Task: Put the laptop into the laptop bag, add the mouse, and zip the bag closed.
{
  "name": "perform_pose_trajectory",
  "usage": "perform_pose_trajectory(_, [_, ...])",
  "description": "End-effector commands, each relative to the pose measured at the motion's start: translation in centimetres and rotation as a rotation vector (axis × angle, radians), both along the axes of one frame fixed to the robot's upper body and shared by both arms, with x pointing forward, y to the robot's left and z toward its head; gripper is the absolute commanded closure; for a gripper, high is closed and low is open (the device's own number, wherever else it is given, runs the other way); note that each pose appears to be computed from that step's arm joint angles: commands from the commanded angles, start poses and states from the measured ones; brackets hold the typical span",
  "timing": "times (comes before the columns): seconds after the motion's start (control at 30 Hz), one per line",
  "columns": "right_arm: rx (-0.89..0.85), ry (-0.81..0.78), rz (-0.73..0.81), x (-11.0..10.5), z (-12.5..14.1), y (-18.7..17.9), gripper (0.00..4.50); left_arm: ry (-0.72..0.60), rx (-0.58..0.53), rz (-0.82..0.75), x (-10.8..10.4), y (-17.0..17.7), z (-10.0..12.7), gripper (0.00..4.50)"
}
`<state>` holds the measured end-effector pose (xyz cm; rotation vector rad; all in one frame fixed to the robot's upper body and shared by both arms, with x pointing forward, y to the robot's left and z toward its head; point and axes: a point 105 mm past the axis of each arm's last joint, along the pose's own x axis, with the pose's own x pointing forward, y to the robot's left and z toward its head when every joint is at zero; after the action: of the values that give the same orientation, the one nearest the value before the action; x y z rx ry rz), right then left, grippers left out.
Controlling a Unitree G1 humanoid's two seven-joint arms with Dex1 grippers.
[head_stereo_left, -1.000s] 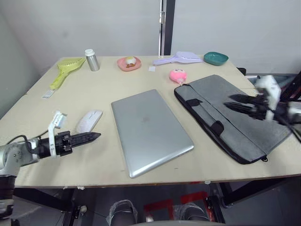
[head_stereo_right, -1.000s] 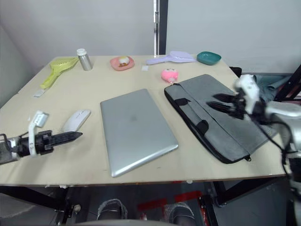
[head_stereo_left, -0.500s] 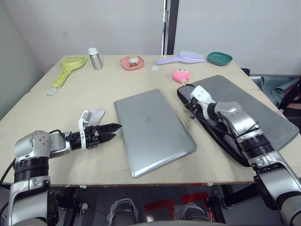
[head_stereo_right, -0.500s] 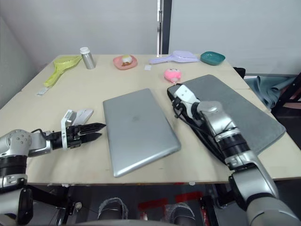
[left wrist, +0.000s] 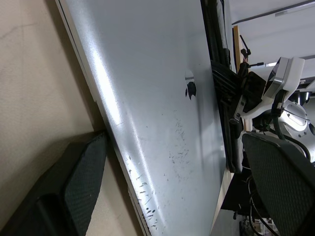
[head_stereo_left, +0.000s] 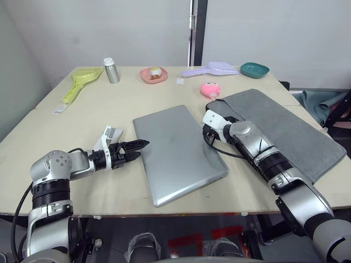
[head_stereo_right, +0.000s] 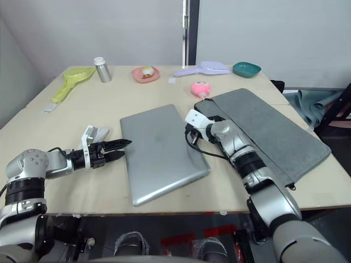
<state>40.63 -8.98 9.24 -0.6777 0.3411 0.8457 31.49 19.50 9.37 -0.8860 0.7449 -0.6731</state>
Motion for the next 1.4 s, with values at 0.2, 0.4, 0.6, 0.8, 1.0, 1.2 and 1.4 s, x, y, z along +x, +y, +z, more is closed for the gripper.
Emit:
perform_pose_trajectory(0.2, [0.153, 0.086, 0.151, -1.9, 1.2, 5.2, 4.48, 0.091, -0.016, -0.081, -1.2, -2.1, -1.8, 0.0])
perform_pose_trajectory(0.4, [0.22, 0.13, 0.233, -3.5, 2.3, 6.8, 4.48, 0.097, -0.033, -0.101, -1.6, -2.4, -1.7, 0.0])
perform_pose_trajectory(0.6, [0.191, 0.13, 0.224, -3.8, 1.7, 6.6, 4.48, 0.096, -0.038, -0.105, -1.6, -2.4, -1.6, 0.0])
perform_pose_trajectory(0.8, [0.145, 0.07, 0.155, -2.0, 2.7, 4.1, 4.5, 0.055, -0.041, -0.103, -1.2, -1.9, -0.5, 1.44])
perform_pose_trajectory(1.0, [0.177, -0.015, 0.157, -1.1, 7.4, 1.8, 4.5, -0.025, -0.046, -0.171, -0.9, -2.1, 2.8, 3.52])
perform_pose_trajectory(1.2, [0.313, -0.043, 0.238, -3.2, 13.4, 1.4, 4.5, -0.081, -0.042, -0.215, -1.3, -1.2, 5.4, 4.15])
perform_pose_trajectory(1.4, [0.328, -0.096, 0.172, -4.9, 16.4, -2.6, 4.5, -0.123, -0.076, -0.274, -2.7, -0.6, 7.8, 4.15])
